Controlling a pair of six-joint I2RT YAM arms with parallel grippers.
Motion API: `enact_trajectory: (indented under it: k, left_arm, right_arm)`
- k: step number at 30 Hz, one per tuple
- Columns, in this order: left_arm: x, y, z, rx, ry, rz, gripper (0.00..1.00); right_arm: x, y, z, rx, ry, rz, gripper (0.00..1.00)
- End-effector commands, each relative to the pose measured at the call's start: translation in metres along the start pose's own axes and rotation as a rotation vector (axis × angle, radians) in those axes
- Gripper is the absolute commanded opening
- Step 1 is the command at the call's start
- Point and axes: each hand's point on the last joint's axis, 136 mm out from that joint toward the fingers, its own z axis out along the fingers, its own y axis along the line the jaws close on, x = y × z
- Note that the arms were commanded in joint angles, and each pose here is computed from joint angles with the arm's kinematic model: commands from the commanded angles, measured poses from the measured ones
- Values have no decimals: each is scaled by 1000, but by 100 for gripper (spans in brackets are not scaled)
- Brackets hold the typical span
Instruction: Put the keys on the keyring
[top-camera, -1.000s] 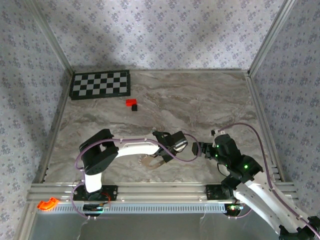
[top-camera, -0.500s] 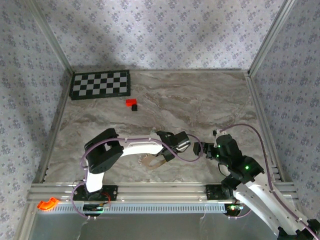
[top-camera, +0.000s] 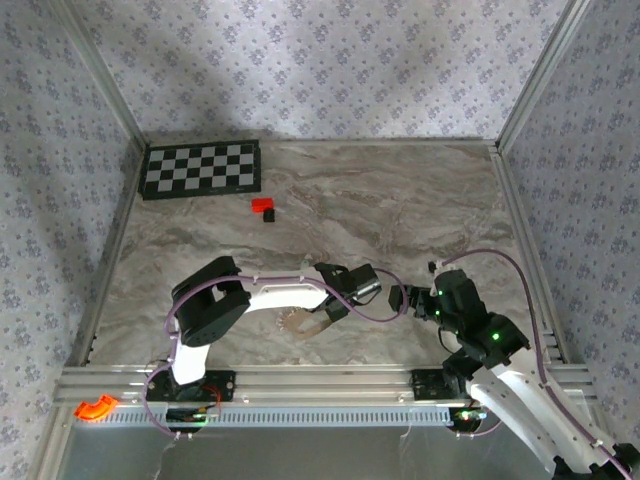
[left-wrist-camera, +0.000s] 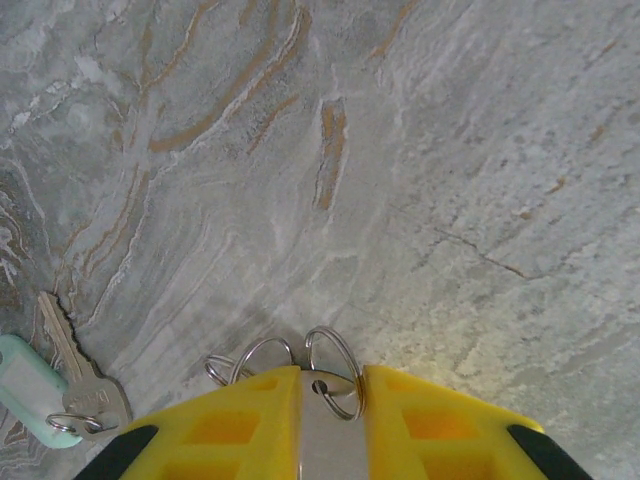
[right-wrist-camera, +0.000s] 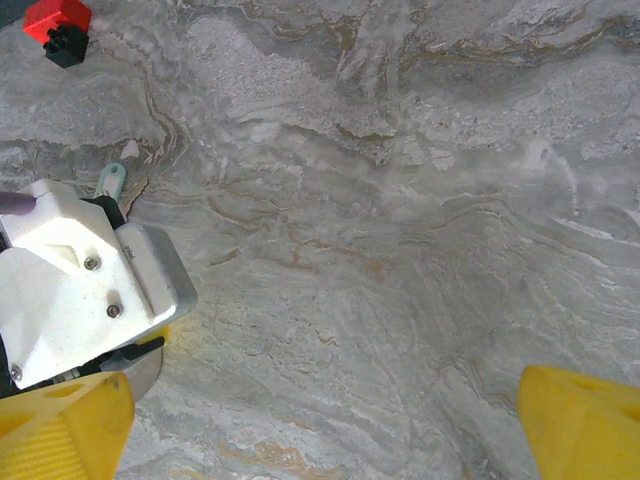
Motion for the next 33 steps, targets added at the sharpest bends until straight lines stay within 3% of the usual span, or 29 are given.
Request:
enact_trajectory:
  k: [1, 11, 18, 24, 33]
  left_arm:
    - [-4, -1, 3, -12, 5, 34, 22]
    - [-7, 1, 1, -25, -6, 31, 18]
    - [-7, 0, -6, -31, -25, 49, 6]
    - [-16, 0, -40, -26, -131, 51, 0]
    - [-20, 10, -107, 60, -356, 10, 0]
  right_arm:
    - [-2, 1, -4, -5, -7, -5, 100]
    - [-5, 0, -4, -5, -19, -3, 100]
    - [-6, -2, -4, 3, -24, 2, 100]
    - [-9, -3, -8, -1, -46, 9, 99]
    - [-27, 13, -15, -64, -113, -21, 95]
